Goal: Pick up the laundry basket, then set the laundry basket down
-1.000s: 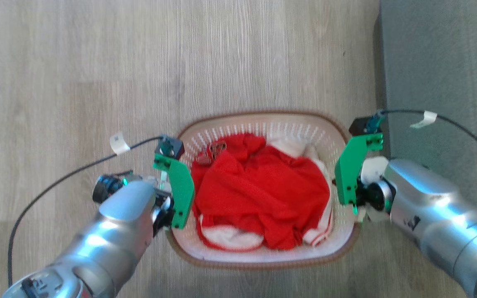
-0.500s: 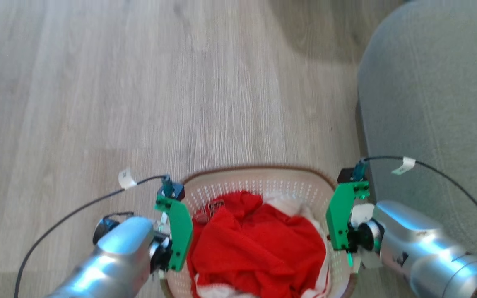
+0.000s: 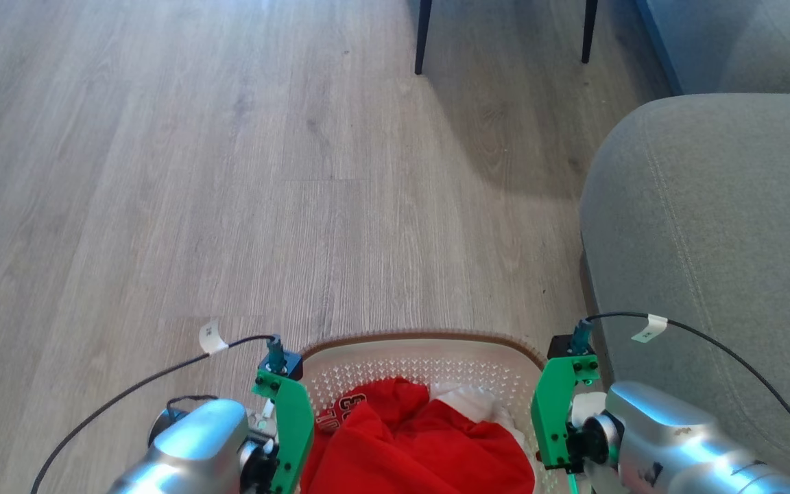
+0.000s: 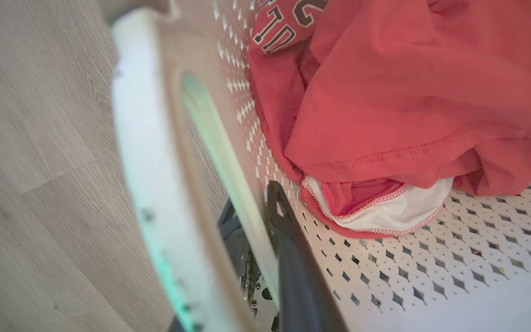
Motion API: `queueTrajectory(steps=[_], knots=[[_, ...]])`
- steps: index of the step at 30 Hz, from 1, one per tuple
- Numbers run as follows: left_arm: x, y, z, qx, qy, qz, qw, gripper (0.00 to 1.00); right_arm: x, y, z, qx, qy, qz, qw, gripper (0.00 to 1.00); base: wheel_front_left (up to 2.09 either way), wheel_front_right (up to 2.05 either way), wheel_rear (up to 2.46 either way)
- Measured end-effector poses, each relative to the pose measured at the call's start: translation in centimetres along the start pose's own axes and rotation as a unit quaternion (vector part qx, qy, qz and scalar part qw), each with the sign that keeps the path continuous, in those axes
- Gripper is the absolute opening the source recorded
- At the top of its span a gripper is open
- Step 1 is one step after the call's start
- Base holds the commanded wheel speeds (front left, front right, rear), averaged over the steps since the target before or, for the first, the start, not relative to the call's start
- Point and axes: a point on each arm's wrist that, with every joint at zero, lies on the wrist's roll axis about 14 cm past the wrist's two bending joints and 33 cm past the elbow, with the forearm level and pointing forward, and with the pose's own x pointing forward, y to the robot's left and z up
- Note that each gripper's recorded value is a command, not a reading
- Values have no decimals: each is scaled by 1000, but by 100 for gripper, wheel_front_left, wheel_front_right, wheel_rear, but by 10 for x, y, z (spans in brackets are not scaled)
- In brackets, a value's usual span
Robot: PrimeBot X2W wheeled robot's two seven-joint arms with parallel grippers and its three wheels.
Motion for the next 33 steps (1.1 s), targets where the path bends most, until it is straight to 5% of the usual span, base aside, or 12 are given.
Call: queueTrajectory(steps=[33], knots=[[-5,0,-3,-7,2,-1,1000,0,-2,3,0,1,3,-1,1000,0,0,0,0]])
